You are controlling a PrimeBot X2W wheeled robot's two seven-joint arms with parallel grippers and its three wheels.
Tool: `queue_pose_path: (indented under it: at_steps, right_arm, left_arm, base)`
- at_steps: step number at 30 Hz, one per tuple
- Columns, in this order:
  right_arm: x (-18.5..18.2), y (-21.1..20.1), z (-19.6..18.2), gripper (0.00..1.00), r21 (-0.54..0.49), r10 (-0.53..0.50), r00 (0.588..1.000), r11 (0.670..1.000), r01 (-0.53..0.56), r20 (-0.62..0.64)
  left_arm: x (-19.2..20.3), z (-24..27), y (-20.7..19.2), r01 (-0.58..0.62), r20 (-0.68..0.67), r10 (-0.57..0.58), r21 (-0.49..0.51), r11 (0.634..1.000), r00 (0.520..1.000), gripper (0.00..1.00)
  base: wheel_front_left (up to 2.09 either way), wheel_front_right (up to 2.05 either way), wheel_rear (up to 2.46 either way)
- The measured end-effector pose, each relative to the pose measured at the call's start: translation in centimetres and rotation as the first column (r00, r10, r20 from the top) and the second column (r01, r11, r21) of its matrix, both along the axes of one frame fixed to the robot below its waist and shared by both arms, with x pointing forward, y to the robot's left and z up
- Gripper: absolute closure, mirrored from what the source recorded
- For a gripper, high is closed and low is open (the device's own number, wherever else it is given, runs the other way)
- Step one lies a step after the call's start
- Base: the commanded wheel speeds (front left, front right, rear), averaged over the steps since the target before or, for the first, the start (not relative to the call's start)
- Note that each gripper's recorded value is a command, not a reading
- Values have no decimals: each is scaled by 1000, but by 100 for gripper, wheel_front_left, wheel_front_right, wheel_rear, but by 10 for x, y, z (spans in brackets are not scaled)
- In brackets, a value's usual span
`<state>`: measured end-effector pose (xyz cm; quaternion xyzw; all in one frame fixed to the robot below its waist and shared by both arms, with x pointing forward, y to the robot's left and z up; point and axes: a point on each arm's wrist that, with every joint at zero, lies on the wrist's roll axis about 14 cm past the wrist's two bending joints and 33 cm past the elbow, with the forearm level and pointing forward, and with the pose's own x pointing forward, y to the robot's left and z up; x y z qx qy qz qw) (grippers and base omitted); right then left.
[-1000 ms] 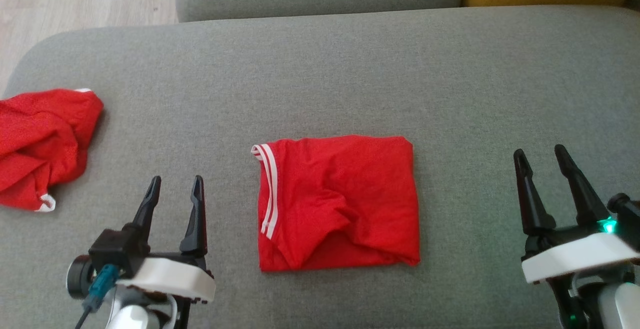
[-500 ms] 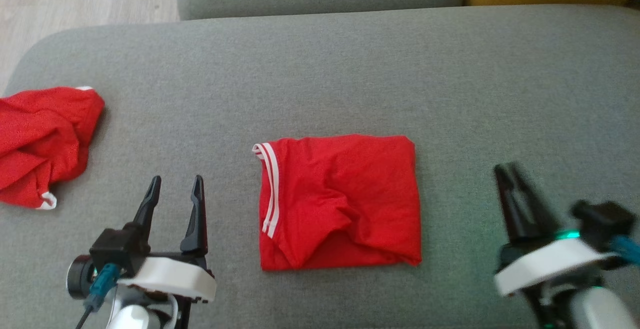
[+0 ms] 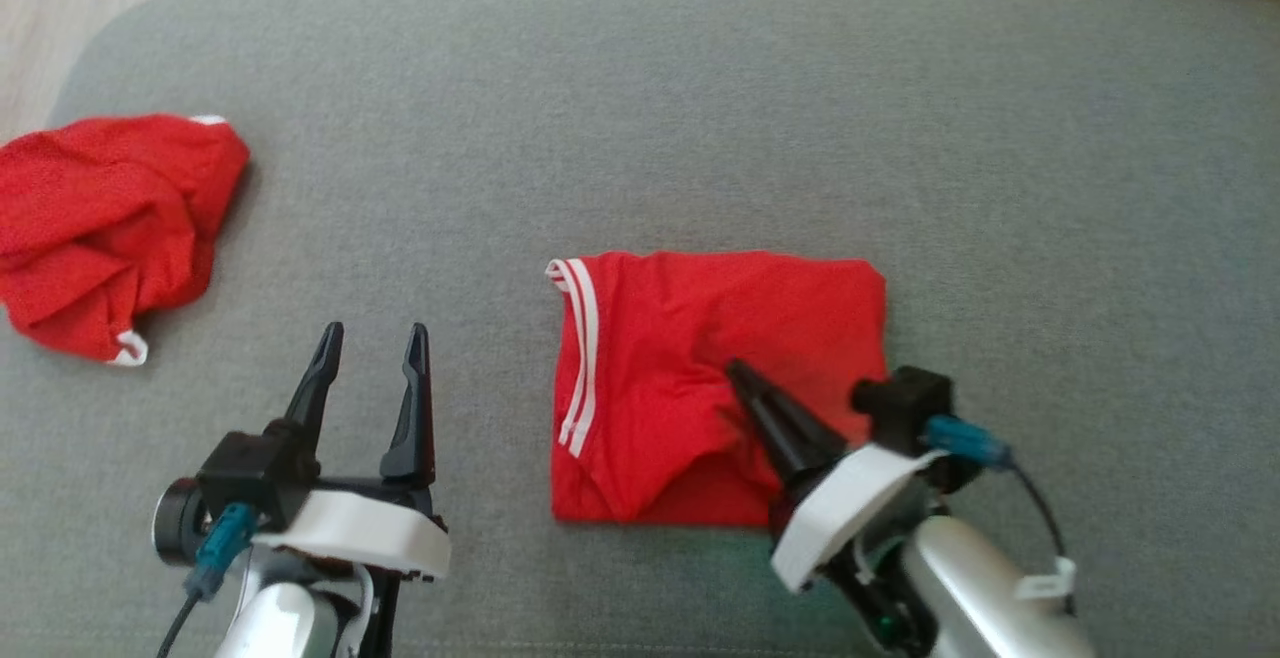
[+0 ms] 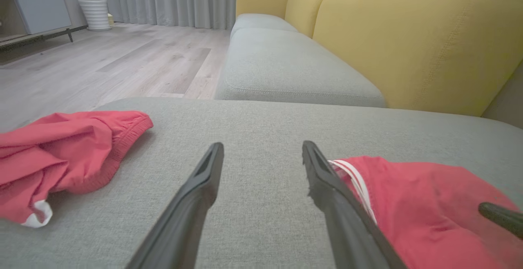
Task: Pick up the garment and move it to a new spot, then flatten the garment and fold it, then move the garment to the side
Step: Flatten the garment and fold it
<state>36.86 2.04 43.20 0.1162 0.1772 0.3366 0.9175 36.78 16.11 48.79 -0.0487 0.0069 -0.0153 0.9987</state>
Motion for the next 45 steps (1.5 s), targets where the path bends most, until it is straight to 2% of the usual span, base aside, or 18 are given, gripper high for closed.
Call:
queue_pose_path:
  at_steps: [8,12,17,21,22,23,27,32,35,38,41,45]
  right_arm:
    - [-30,25,-47,100,-47,117,981,991,-126,-158]
    - [-43,35,-56,100,-51,170,964,982,-184,-205]
    - [-53,48,-51,100,-39,233,951,969,-245,-203]
    - [-46,46,-29,100,16,216,969,976,-216,-121]
    - [-39,41,-20,69,34,194,977,981,-191,-87]
    - [-29,35,-10,0,53,159,986,986,-157,-52]
    - [11,-9,28,0,86,-3,996,996,-5,87]
    - [36,-79,68,0,111,-237,943,970,216,235]
    - [35,-121,81,0,85,-341,893,940,331,294]
    - [27,-153,91,0,39,-404,849,908,417,342]
    - [15,-171,92,0,3,-445,826,881,474,347]
    - [-6,-185,86,0,-29,-480,817,857,515,318]
  left_arm:
    - [-1,-10,5,-17,-31,17,-3,1000,999,0]
    - [0,-11,4,-16,-28,15,-3,1000,999,0]
    - [4,-10,2,-7,-23,7,-3,1000,1000,0]
    - [5,-7,-2,4,-12,-5,-4,1000,1000,0]
    - [5,-5,-3,8,-8,-8,-5,1000,1000,0]
    - [5,-4,-4,11,-3,-11,-4,1000,1000,0]
    - [6,4,-6,18,20,-18,-4,1000,1000,0]
    - [1,8,-9,31,34,-31,2,1000,999,0]
    - [-4,11,-9,35,41,-35,6,999,999,0]
    - [-8,19,-11,44,62,-45,9,999,997,0]
    - [-12,22,-10,46,68,-48,21,999,997,0]
    - [-23,19,-9,52,51,-53,27,998,997,0]
  base:
    - [0,0,0]
    - [0,0,0]
    - [0,0,0]
    - [0,0,0]
    - [0,0,0]
    - [0,0,0]
    - [0,0,0]
    - [0,0,0]
    - [0,0,0]
    - [0,0,0]
    - [0,0,0]
    - [0,0,0]
